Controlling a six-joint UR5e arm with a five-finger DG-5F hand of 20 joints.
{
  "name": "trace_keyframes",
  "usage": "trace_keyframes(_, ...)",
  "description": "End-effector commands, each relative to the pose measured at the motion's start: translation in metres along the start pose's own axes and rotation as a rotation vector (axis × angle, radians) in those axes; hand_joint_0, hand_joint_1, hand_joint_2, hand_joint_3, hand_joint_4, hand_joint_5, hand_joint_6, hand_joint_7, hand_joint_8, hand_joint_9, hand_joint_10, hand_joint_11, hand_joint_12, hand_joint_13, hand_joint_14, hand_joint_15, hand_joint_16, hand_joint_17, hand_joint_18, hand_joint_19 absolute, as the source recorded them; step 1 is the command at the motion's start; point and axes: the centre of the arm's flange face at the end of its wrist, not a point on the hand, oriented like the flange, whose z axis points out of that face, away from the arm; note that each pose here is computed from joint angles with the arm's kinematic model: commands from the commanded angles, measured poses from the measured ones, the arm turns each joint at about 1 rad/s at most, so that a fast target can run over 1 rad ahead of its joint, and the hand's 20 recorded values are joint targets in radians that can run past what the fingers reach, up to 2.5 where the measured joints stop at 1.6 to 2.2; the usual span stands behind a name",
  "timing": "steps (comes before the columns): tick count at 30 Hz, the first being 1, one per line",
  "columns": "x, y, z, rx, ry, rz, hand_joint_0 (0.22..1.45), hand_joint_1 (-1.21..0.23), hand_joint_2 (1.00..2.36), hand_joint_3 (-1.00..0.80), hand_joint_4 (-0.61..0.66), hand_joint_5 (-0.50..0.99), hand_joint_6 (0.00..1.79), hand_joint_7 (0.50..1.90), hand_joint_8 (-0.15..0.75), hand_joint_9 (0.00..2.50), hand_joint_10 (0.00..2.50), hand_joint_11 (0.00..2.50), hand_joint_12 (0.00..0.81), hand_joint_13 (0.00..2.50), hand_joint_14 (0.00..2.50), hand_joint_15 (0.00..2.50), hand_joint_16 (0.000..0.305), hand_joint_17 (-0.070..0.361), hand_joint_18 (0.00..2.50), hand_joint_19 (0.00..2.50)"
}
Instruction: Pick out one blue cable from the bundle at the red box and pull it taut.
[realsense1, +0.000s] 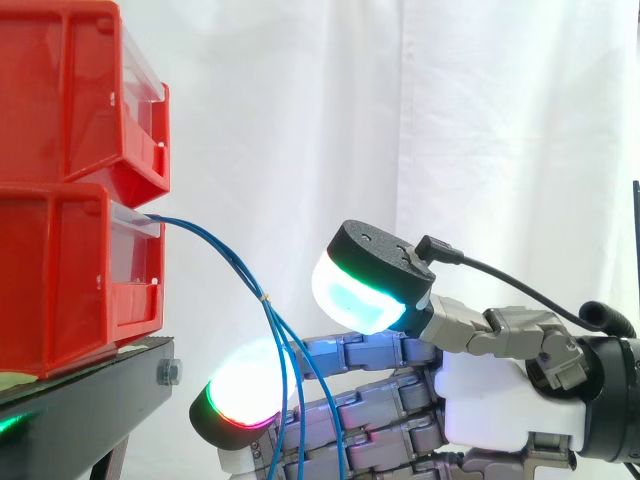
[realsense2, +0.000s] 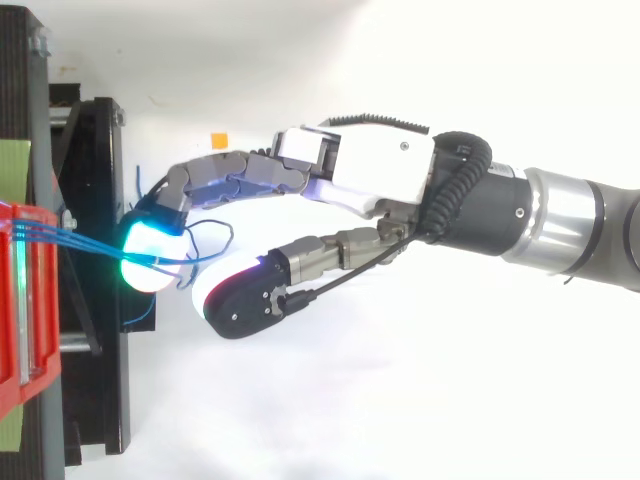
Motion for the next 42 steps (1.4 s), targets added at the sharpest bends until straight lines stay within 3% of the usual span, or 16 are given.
trace_keyframes(1,-0.0057,-0.0011,0.0001,0.003,-0.004,0.007,0.55,-0.50,1.01,-0.42,0.17,-0.20,0.50,1.03,0.244,0.40,0.01,0.34,0.306,0.35,0.01,0.25,0.041,0.092,0.28,0.36)
trace_keyframes(18,-0.0068,0.0044,0.0039,0.005,0.002,0.025,0.56,-0.54,1.01,-0.40,0.15,-0.18,0.50,1.11,0.243,0.42,0.01,0.35,0.302,0.37,0.01,0.26,0.040,0.091,0.30,0.37)
trace_keyframes(25,-0.0075,0.0039,0.0024,0.024,0.011,0.087,0.57,-0.55,1.01,-0.38,0.15,-0.18,0.50,1.12,0.242,0.43,0.01,0.35,0.302,0.38,0.01,0.27,0.040,0.090,0.31,0.38)
trace_keyframes(34,-0.0025,0.0054,0.0036,0.015,0.017,0.098,0.56,-0.55,1.01,-0.39,0.15,-0.18,0.50,1.11,0.242,0.43,0.01,0.35,0.303,0.38,0.01,0.27,0.040,0.090,0.31,0.37)
trace_keyframes(39,0.0001,0.0082,0.0058,-0.010,0.005,0.095,0.56,-0.55,1.01,-0.40,0.15,-0.18,0.50,1.11,0.244,0.43,0.01,0.35,0.303,0.38,0.01,0.27,0.040,0.091,0.31,0.38)
trace_keyframes(42,-0.0028,0.0079,0.0058,-0.007,-0.035,0.085,0.56,-0.55,1.01,-0.40,0.15,-0.18,0.50,1.11,0.245,0.42,0.01,0.35,0.303,0.38,0.01,0.28,0.040,0.090,0.31,0.38)
